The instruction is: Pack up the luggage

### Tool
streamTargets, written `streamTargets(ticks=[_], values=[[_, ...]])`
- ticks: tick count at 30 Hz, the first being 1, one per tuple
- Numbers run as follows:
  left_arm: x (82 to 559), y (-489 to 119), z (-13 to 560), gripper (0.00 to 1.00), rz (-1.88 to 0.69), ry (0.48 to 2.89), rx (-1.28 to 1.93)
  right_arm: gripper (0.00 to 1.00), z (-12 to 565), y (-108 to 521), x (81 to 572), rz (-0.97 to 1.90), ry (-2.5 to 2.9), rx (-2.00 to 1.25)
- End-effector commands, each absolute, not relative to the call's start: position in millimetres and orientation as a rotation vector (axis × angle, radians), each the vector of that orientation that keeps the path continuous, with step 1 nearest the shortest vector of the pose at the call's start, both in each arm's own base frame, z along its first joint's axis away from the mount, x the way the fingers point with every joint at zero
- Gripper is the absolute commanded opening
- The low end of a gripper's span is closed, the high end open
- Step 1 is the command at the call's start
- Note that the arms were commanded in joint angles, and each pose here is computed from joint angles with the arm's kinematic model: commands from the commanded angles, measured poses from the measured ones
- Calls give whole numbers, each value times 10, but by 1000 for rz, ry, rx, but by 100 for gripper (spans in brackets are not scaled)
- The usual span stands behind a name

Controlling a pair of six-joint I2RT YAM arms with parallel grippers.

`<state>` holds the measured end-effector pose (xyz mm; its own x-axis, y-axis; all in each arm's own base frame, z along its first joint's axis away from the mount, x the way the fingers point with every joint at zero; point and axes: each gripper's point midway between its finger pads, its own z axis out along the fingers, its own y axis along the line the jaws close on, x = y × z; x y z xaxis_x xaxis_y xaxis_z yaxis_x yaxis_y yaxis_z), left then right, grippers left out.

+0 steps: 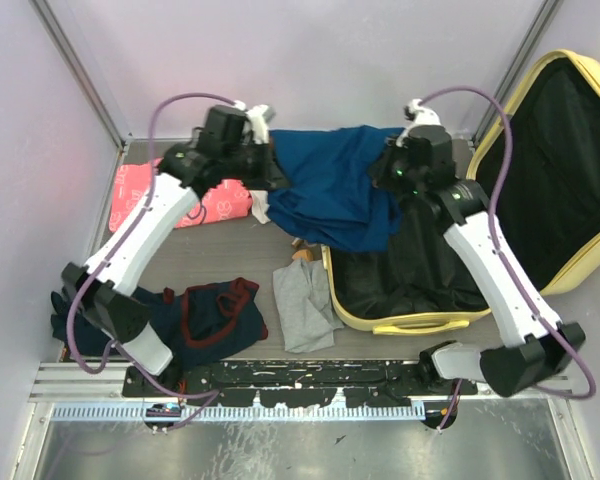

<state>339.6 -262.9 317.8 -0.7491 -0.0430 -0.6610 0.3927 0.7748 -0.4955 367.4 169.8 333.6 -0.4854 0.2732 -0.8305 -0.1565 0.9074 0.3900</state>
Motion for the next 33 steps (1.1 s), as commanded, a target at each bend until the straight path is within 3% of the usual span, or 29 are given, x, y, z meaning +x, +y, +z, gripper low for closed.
streamTargets(ticks=[1, 7, 13, 29, 33], values=[[3295, -3452, 3487, 0, -995, 2155, 348, 0, 3416, 1195, 3437, 448, 1964, 126], [2902, -4331, 3166, 0, -1081, 2194, 489, 0, 2903, 504, 3120, 356, 2065, 273], [2808, -4676, 2638, 0, -1039, 2284, 504, 0, 2382, 134, 3065, 337, 2170, 335], [3444, -4779, 1702, 0, -805, 2377, 505, 1, 1627, 9, 3942, 483, 2205, 260], [3656, -4711, 1669, 6, -781, 2376, 473, 1, 1440, -63, 4061, 446, 2224, 252]])
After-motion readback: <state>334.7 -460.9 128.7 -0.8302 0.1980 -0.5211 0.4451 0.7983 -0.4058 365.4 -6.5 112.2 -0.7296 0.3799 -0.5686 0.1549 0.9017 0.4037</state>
